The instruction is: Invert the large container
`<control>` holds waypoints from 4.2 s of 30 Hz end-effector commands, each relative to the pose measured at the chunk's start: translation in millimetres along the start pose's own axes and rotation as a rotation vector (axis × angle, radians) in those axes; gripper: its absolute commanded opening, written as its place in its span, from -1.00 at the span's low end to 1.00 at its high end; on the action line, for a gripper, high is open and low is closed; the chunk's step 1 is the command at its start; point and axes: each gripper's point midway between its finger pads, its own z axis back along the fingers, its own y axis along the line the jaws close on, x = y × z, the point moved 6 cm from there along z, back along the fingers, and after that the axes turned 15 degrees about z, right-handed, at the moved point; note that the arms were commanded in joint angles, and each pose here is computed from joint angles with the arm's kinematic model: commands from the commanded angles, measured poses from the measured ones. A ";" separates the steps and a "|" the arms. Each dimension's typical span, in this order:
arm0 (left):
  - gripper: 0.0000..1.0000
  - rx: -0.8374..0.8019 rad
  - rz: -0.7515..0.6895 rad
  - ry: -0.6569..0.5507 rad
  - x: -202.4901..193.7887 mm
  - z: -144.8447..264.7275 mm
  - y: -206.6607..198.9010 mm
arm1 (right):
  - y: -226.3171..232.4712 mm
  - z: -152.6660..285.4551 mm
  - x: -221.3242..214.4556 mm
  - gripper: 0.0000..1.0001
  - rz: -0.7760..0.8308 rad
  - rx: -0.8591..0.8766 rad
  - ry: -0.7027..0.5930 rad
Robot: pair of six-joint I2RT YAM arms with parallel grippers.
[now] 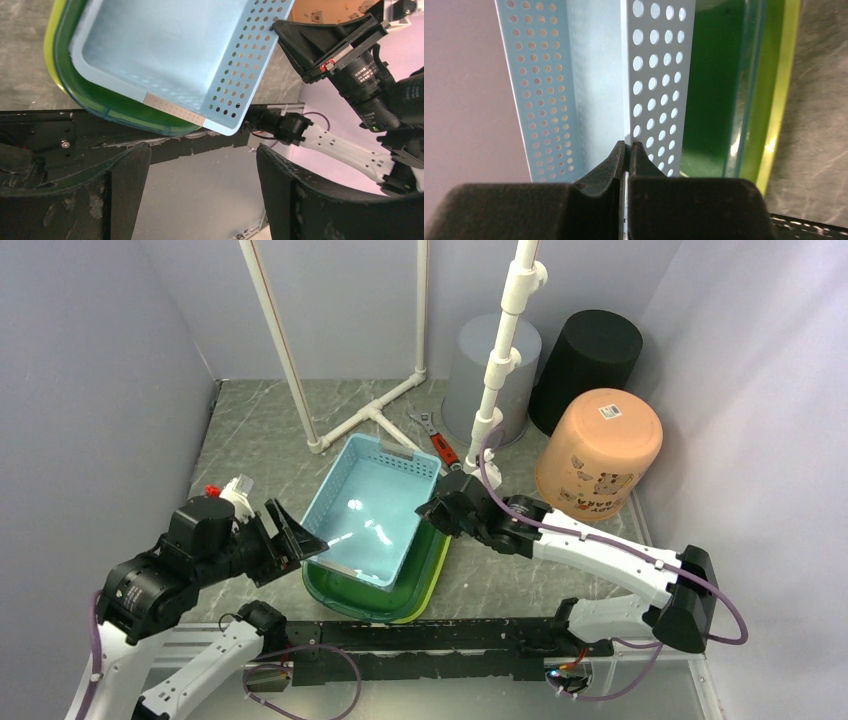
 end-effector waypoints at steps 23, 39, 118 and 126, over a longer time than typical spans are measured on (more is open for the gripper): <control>0.04 -0.371 0.057 -0.140 18.3 -51.4 -23.0 | 46.4 10.7 18.0 -1.00 -0.235 0.288 0.002; -0.81 -0.514 -0.076 -0.277 35.5 -27.2 -56.4 | 49.8 10.6 7.5 -1.00 -0.215 0.341 0.068; 0.01 0.588 -1.288 -0.251 151.4 -92.1 65.4 | -2.0 59.2 20.7 0.66 0.106 0.297 -0.078; 0.13 0.539 -1.032 -0.366 139.9 -77.7 60.2 | -1.9 59.0 19.6 0.66 0.110 0.301 -0.073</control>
